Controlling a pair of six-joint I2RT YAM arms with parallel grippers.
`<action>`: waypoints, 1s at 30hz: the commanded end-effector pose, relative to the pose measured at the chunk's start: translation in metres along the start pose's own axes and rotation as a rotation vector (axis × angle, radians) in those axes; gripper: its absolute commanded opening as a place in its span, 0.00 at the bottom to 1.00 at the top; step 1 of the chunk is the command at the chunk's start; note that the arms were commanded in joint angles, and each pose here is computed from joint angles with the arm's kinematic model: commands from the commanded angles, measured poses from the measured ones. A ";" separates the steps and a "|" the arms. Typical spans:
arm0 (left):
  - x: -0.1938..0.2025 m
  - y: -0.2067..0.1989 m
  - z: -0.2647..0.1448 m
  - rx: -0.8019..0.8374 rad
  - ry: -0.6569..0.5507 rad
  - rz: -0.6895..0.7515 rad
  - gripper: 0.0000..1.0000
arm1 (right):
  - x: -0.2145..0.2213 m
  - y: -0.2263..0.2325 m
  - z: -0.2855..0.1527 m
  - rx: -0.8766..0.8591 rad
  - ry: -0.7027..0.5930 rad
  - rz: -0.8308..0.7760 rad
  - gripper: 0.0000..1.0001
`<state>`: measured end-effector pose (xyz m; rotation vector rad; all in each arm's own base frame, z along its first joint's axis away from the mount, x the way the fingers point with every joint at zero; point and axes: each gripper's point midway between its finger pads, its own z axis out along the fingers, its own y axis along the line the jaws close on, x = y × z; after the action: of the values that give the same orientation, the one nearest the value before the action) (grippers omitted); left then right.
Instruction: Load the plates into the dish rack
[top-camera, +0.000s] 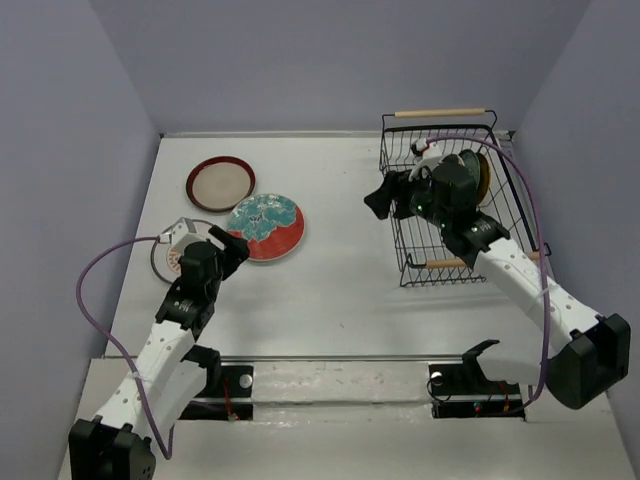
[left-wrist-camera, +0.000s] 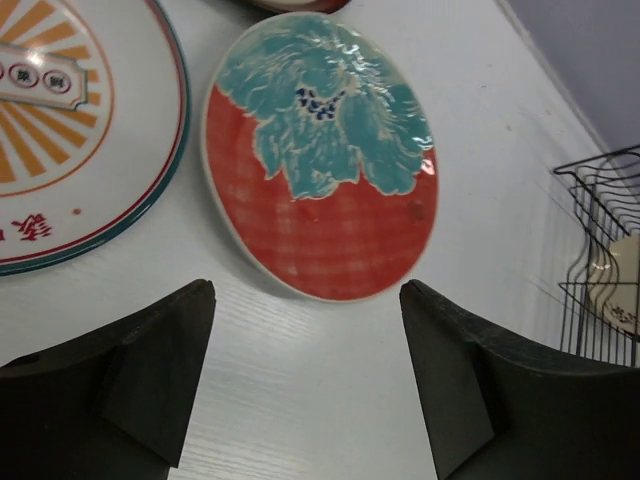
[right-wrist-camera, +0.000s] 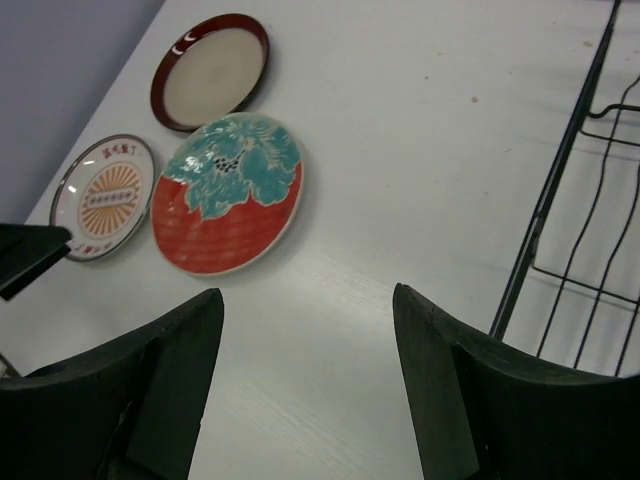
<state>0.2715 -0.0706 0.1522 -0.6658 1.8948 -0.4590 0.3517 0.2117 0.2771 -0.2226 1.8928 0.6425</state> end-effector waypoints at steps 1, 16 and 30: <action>0.002 0.007 0.026 0.012 0.001 -0.164 0.84 | -0.015 0.052 -0.023 -0.234 -0.073 0.037 0.73; 0.035 0.029 0.078 -0.072 0.052 -0.202 0.76 | 0.009 0.091 -0.041 -0.412 -0.033 0.038 0.73; 0.052 0.045 0.097 -0.097 0.035 -0.258 0.64 | 0.010 0.098 -0.038 -0.448 -0.012 0.068 0.72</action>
<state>0.3209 -0.0746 0.0349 -0.9586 2.0051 -0.5036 0.2763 0.2673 0.2953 -0.4211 1.7919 1.0653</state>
